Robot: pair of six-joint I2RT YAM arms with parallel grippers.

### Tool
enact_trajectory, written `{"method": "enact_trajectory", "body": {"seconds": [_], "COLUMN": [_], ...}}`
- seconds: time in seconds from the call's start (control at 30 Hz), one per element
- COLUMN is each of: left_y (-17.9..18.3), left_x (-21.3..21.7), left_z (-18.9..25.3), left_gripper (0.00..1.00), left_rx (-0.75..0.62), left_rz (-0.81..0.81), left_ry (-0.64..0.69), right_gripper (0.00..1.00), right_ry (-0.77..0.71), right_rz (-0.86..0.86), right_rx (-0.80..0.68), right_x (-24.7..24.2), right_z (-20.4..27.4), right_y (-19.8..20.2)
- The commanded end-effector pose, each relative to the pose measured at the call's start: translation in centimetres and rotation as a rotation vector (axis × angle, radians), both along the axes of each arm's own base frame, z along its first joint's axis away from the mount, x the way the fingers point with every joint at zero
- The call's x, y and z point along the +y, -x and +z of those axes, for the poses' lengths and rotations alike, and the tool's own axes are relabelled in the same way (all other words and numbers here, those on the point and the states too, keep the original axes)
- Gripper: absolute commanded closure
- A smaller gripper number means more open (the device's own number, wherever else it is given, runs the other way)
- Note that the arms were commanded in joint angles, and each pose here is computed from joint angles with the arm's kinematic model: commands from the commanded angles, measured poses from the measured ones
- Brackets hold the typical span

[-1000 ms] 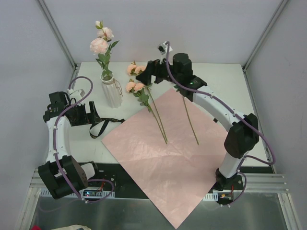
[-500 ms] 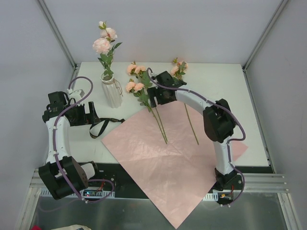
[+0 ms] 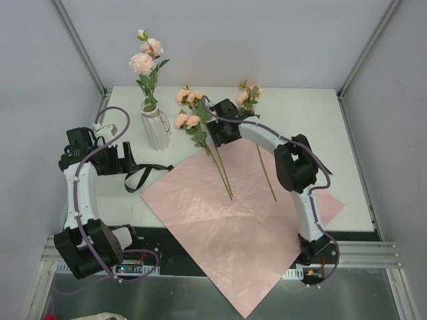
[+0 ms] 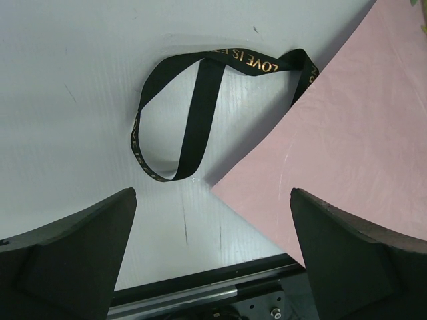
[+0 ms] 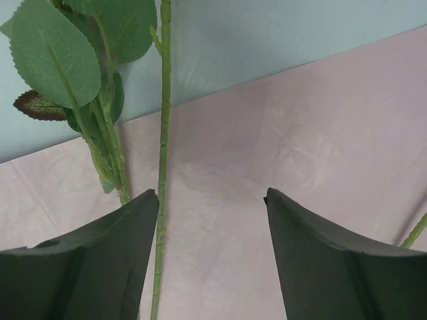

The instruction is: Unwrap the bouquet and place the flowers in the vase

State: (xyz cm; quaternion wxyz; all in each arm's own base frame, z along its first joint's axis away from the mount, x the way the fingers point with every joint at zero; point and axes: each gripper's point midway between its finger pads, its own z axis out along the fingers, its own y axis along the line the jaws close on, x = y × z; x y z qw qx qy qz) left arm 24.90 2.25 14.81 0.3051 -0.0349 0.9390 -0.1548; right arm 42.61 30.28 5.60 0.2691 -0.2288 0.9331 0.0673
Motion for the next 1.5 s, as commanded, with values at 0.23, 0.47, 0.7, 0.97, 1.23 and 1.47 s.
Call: {"method": "enact_trajectory", "body": {"seconds": [0.23, 0.47, 0.7, 0.97, 1.23, 1.47], "left_y": [0.0, -0.1, -0.1, 0.1, 0.3, 0.2], "left_x": [0.0, 0.1, 0.2, 0.2, 0.4, 0.2], "left_z": [0.4, -0.1, 0.1, 0.1, 0.5, 1.1], "left_gripper": [0.01, 0.01, 0.01, 0.01, 0.01, 0.01], "left_rx": [-0.016, 0.005, -0.001, -0.001, -0.017, -0.027], "left_rz": [-0.028, -0.030, -0.028, -0.024, -0.020, -0.018], "left_ry": [-0.005, 0.001, -0.005, -0.010, -0.031, -0.019], "right_gripper": [0.30, 0.31, 0.44, 0.85, 0.99, 0.99], "right_ry": [-0.029, -0.010, 0.036, 0.029, -0.039, -0.274], "right_rz": [0.045, 0.059, 0.006, -0.009, -0.093, -0.266], "right_rx": [-0.028, -0.003, 0.028, 0.019, -0.058, -0.202], "right_x": [2.4, 3.7, 3.2, 3.3, 2.8, -0.2], "right_z": [0.6, -0.9, -2.9, -2.9, 1.8, 11.2], "right_y": [-1.7, -2.0, -2.0, -2.3, -3.2, -3.9]}}
